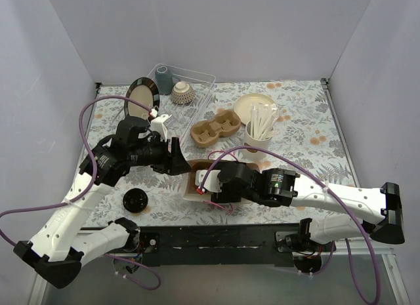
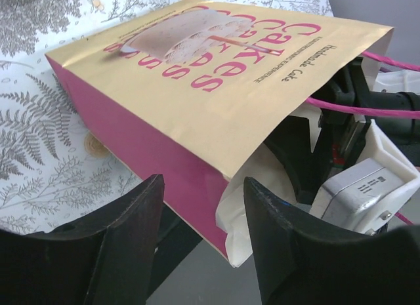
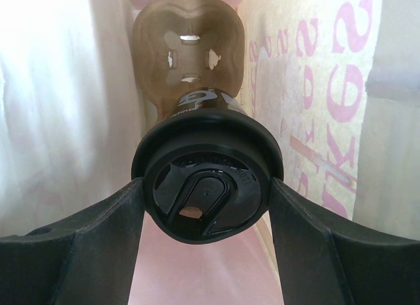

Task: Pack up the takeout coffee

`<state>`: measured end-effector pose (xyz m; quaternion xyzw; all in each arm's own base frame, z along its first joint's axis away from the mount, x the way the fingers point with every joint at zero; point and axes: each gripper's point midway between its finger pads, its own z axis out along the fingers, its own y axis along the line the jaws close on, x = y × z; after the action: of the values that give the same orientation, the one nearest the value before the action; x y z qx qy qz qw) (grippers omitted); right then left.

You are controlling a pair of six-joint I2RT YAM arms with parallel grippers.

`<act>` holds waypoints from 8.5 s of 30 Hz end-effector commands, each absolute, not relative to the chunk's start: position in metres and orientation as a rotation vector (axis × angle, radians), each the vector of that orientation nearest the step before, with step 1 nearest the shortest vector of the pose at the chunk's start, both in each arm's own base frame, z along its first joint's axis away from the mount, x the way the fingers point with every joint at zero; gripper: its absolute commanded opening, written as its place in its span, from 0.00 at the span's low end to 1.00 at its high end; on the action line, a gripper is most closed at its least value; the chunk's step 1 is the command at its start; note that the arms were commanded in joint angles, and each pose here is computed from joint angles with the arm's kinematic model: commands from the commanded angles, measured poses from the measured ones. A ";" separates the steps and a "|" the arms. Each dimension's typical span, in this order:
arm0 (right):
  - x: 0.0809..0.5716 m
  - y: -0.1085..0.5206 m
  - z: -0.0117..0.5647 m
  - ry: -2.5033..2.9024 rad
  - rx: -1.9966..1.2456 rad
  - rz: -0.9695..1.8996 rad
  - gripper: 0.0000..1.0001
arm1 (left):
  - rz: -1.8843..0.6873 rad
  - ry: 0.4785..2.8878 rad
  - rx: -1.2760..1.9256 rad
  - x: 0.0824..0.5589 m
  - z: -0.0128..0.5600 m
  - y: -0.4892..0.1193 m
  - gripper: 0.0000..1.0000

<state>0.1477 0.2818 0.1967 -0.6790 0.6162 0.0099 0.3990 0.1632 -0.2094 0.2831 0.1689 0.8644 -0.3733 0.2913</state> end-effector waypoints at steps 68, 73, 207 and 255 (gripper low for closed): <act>0.178 0.265 0.160 1.436 -1.838 -0.111 0.39 | -1.103 2.017 0.737 0.130 0.266 -0.228 0.00; 0.174 0.261 0.157 1.436 -1.866 -0.106 0.39 | -1.117 1.979 0.752 0.129 0.268 -0.230 0.00; 0.182 0.290 0.235 1.538 -1.447 0.225 0.63 | -1.089 1.954 0.999 0.123 0.247 -0.234 0.00; 0.195 0.300 0.154 1.528 -1.707 0.041 0.61 | -1.114 1.973 0.963 0.123 0.256 -0.236 0.00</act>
<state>0.1791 0.3056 0.1550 -0.6924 0.5997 0.0574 0.3971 0.1328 -0.2330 0.2374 0.3627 0.7728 -0.4020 0.3313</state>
